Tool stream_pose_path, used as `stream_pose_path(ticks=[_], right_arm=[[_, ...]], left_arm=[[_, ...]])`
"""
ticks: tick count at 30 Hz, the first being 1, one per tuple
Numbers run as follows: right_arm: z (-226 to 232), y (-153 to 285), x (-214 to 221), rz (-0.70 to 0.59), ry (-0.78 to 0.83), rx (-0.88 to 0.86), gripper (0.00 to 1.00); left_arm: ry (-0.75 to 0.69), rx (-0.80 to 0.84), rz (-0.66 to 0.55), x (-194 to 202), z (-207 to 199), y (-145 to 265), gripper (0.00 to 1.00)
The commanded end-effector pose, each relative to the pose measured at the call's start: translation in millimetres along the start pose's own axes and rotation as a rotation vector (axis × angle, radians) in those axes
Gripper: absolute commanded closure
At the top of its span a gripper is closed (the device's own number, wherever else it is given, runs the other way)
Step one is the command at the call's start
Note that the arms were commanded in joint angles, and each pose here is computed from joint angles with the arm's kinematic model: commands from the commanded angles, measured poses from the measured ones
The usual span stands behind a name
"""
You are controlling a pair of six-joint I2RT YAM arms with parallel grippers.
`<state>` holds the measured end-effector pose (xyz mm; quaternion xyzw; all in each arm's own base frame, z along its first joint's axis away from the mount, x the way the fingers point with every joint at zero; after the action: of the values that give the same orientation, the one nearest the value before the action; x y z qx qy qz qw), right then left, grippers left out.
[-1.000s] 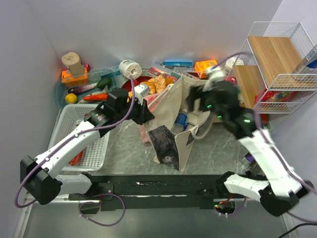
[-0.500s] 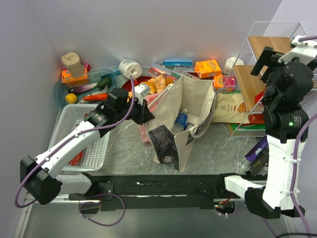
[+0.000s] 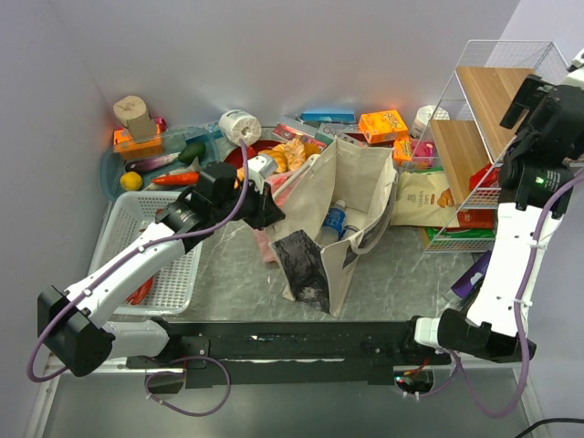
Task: Place the mixed food into the grocery bags and tie them
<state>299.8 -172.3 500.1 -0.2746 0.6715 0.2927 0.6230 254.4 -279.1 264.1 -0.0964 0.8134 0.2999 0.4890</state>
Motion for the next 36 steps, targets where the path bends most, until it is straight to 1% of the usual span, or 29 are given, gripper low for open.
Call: stream_pose_path(ticks=[1,8,9,10,13,15,20,24,26,27,29,31,32,34,35,36], right_arm=[[-15.9,3.1,-31.9,-0.110,-0.074,0.025,0.01],[-21.2,-16.5,-40.1,-0.130,-0.112,0.005,0.02],[-19.9,-26.2,-33.0,-0.102,-0.110,0.006,0.02],[-22.3,-27.2,-38.5,-0.112,-0.116,0.005,0.02],[-22.1,-39.4,-36.8,-0.106,-0.116,-0.016,0.04],[-20.7,-47.9,-33.9,-0.100,-0.154,-0.024,0.04],[-20.7,-61.0,-30.1,-0.092,-0.148,-0.038,0.05],[-15.1,-66.2,-25.6,-0.101,-0.138,-0.064,0.10],[-15.3,-67.7,-27.7,-0.118,-0.133,-0.065,0.16],[-14.7,-69.2,-25.0,-0.115,-0.129,-0.066,0.24],[-15.2,-67.2,-28.3,-0.133,-0.128,-0.068,0.33],[-13.4,-66.6,-26.1,-0.133,-0.129,-0.078,0.37],[-15.2,-61.7,-31.7,-0.153,-0.132,-0.076,0.42],[-15.1,-57.0,-33.4,-0.168,-0.134,-0.080,0.46],[-16.5,-47.1,-45.0,-0.212,-0.141,-0.085,0.51],[-14.7,-44.7,-43.8,-0.218,-0.141,-0.093,0.53]], left_arm=[[-0.015,0.031,-0.003,-0.4,-3.8,-4.9,0.99],[-0.010,0.030,0.014,3.9,-1.7,-8.8,0.99],[-0.008,0.029,0.015,4.5,-1.4,-9.0,0.99],[-0.008,0.026,0.012,3.6,-0.9,-8.6,0.99],[-0.010,0.020,0.016,5.0,0.3,-9.4,0.99],[-0.012,0.016,0.014,3.9,0.8,-9.2,0.99],[-0.009,0.020,0.021,5.7,0.7,-10.0,0.99],[-0.009,0.003,0.024,6.6,4.5,-11.4,0.99],[-0.012,-0.003,0.031,7.7,5.7,-12.2,0.99],[-0.011,-0.005,0.033,8.1,6.2,-12.9,0.99],[-0.009,-0.006,0.034,8.6,7.0,-12.8,0.99],[-0.011,-0.005,0.033,8.7,6.3,-12.8,0.99],[-0.012,-0.005,0.033,8.4,6.3,-12.6,0.99],[-0.012,-0.006,0.033,8.6,6.7,-12.8,0.99],[-0.011,-0.008,0.034,8.5,7.1,-12.4,0.99],[-0.011,-0.005,0.033,8.0,5.9,-11.9,0.99]])
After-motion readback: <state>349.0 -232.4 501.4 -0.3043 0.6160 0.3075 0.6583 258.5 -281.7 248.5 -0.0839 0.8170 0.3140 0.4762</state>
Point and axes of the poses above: each gripper's point midway between its finger pads, its own y axis back along the fingers, its own z axis along the line the jaws close on, x = y × z, the point moved 1 cm from there along y, back along the fingers, and after that the axes turned 1 degree about -y, right-handed, at the moved point
